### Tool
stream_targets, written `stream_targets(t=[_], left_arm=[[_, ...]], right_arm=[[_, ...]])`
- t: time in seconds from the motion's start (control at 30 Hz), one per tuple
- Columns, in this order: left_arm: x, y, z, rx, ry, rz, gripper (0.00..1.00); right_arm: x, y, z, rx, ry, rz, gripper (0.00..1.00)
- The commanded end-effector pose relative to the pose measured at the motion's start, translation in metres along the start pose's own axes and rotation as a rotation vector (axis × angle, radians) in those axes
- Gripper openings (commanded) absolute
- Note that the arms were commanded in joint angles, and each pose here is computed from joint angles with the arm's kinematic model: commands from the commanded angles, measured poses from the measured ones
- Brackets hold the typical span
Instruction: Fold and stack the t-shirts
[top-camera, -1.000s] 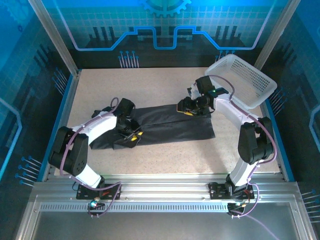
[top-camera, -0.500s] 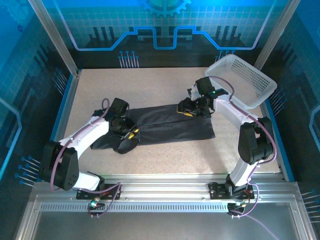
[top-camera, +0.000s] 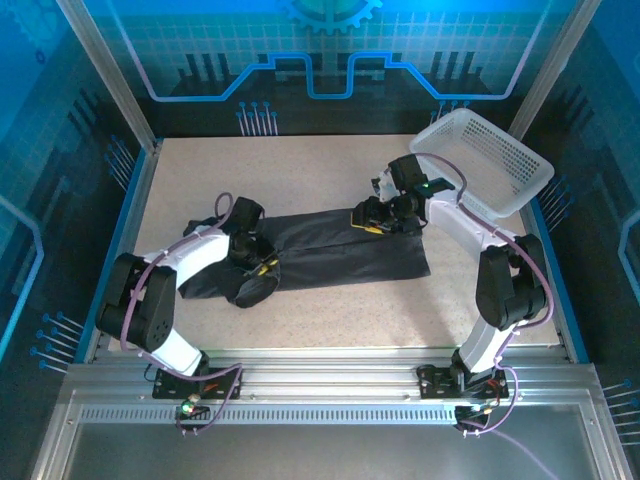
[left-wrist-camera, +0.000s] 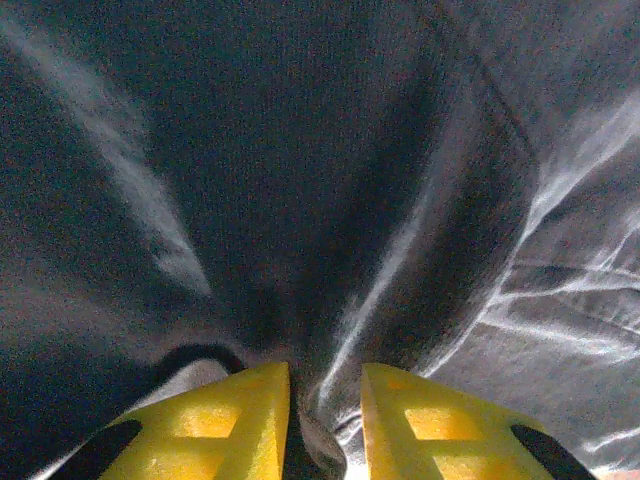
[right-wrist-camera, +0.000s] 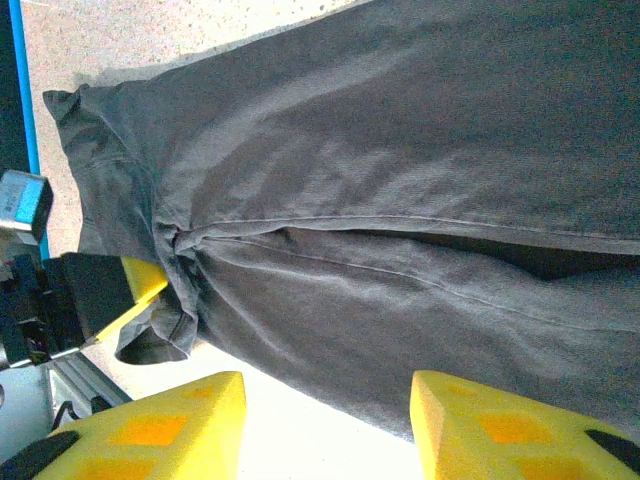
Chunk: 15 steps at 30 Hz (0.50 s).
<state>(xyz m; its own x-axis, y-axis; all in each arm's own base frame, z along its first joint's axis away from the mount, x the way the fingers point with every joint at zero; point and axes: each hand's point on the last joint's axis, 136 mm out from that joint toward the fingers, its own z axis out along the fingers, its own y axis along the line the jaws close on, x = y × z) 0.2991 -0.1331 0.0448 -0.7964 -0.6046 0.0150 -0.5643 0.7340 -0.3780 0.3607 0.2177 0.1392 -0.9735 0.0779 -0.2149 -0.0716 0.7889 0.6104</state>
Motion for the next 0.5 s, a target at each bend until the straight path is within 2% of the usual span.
stream_targets(t=[0.0,0.13,0.33,0.47], left_arm=[[0.034,0.007,0.005,0.009,0.09,-0.013,0.21],[0.056,0.013,0.015,0.008,0.139,-0.035,0.17],[0.077,0.006,0.01,0.034,0.181,-0.044,0.17],[0.069,0.007,-0.01,0.055,0.139,-0.035,0.21]], right_arm=[[0.006,0.01,-0.005,-0.029,-0.002,-0.014,0.48],[0.004,0.012,-0.003,-0.036,-0.006,-0.011,0.48],[0.003,0.013,0.0,-0.035,0.0,-0.017,0.48],[0.006,0.015,0.001,-0.042,0.005,-0.021,0.48]])
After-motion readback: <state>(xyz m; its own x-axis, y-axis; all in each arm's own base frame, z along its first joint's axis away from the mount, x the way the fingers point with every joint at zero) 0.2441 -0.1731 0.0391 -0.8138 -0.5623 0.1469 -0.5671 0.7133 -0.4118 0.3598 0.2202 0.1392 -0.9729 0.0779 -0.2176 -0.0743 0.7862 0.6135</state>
